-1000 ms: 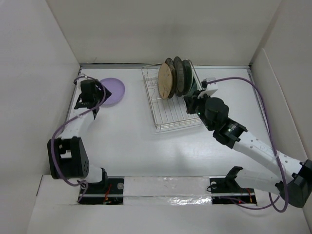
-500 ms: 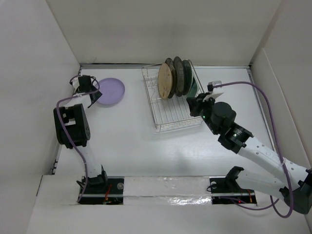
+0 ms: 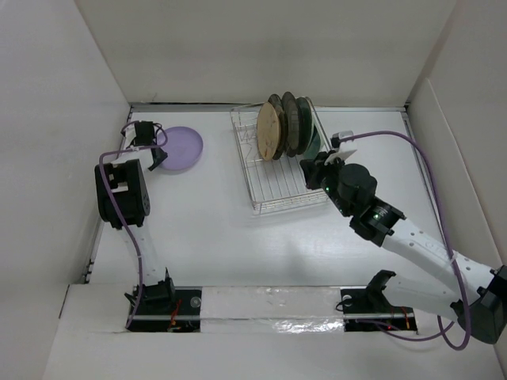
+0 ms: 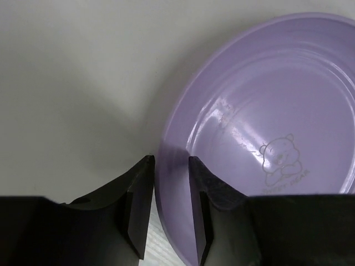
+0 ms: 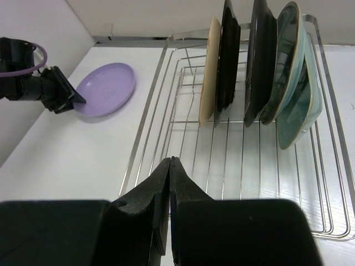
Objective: Load the plates into the dish rack
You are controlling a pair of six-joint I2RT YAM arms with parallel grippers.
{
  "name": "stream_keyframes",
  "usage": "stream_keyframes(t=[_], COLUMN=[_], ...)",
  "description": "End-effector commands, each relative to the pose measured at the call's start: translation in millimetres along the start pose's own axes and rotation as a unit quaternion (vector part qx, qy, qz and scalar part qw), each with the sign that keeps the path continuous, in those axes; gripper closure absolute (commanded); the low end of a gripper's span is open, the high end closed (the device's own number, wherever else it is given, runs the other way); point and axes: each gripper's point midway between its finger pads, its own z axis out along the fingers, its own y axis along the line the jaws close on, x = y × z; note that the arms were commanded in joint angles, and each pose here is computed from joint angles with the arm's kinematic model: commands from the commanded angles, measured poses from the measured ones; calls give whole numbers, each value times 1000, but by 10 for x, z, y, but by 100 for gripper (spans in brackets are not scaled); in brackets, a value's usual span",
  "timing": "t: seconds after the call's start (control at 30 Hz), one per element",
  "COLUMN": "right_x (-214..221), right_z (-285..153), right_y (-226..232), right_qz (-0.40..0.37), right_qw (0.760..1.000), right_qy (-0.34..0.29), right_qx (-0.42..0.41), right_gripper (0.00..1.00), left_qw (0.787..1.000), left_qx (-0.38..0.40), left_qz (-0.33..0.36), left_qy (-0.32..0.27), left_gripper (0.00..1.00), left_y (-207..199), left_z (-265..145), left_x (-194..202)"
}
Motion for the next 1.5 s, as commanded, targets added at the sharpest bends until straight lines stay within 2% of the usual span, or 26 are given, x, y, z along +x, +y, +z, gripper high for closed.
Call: stream_keyframes(t=[0.0, 0.03, 0.07, 0.1, 0.2, 0.23, 0.3, 0.33, 0.37, 0.4, 0.43, 0.47, 0.67, 0.7, 0.73, 0.83, 0.87, 0.9, 1.0, 1.07, 1.33, 1.47], right_x=[-155, -134, -129, -122, -78, -62, -78, -97, -121, -149, -204, -237, -332, -336, -261, -429, -335, -499, -571, -588, -40, 76], right_z=[35, 51, 54, 61, 106, 122, 151, 155, 161, 160, 155, 161, 369, 408, 497, 611, 701, 734, 827, 869, 1263, 1278], right_y=[47, 52, 53, 53, 68, 89, 135, 167, 194, 223, 294, 329, 501, 527, 554, 688, 711, 802, 966, 1049, 993, 1076], right_qz=[14, 13, 14, 15, 12, 10, 13, 15, 18, 23, 27, 28, 10, 9, -1, -11, -18, -15, -9, -4, 7, 19], right_qw=[999, 1000, 1000, 1000, 1000, 1000, 1000, 1000, 999, 999, 998, 998, 997, 997, 997, 996, 995, 995, 992, 990, 992, 989], right_qy=[-27, -24, -23, -22, -14, -9, -5, -5, -8, -10, -14, -17, -7, -3, 11, 7, 25, 14, 16, 15, 62, 72], right_qx=[-10, -10, -10, -10, -10, -14, -20, -27, -32, -38, -53, -60, -76, -77, -79, -92, -92, -102, -128, -144, -106, -131], right_gripper=[92, 90, 89, 88, 76, 69, 62, 57, 55, 52, 45, 43, 28, 27, 23, 18, 18, 18, 18, 18, 22, 39], left_qw=[1000, 1000, 1000, 1000, 999, 998, 995, 991, 986, 981, 971, 966, 936, 938, 931, 917, 915, 910, 896, 889, 863, 854], left_qx=[3, 2, 8, 9, 40, 59, 98, 132, 169, 193, 233, 253, 330, 329, 342, 376, 381, 395, 427, 443, 490, 506], left_qz=[3, 4, 5, 10, 12, 9, 4, -9, -11, -18, -29, -38, -51, -46, -42, -7, 2, 14, 24, 31, 58, 70], left_qy=[-2, 2, 6, 10, 8, -4, -2, -19, 3, -5, -41, -25, -106, -101, -119, -130, -129, -124, -124, -107, -106, -103], left_gripper=[72, 81, 96, 100, 100, 100, 100, 100, 100, 100, 100, 100, 100, 100, 100, 100, 100, 100, 100, 100, 100, 100], left_y=[-38, -25, -45, -46, -164, -250, -399, -532, -603, -667, -780, -803, -872, -885, -886, -996, -1014, -1088, -1062, -1027, -892, -864], left_z=[19, 57, 72, 76, -16, -138, -322, -555, -695, -826, -1137, -1253, -2269, -2244, -2444, -2796, -2860, -2968, -3220, -3238, -3545, -3625], left_x=[-44, 0, 25, 39, -21, -137, -210, -370, -251, -292, -495, -325, -585, -499, -539, -351, -268, -166, -44, 112, 313, 387])
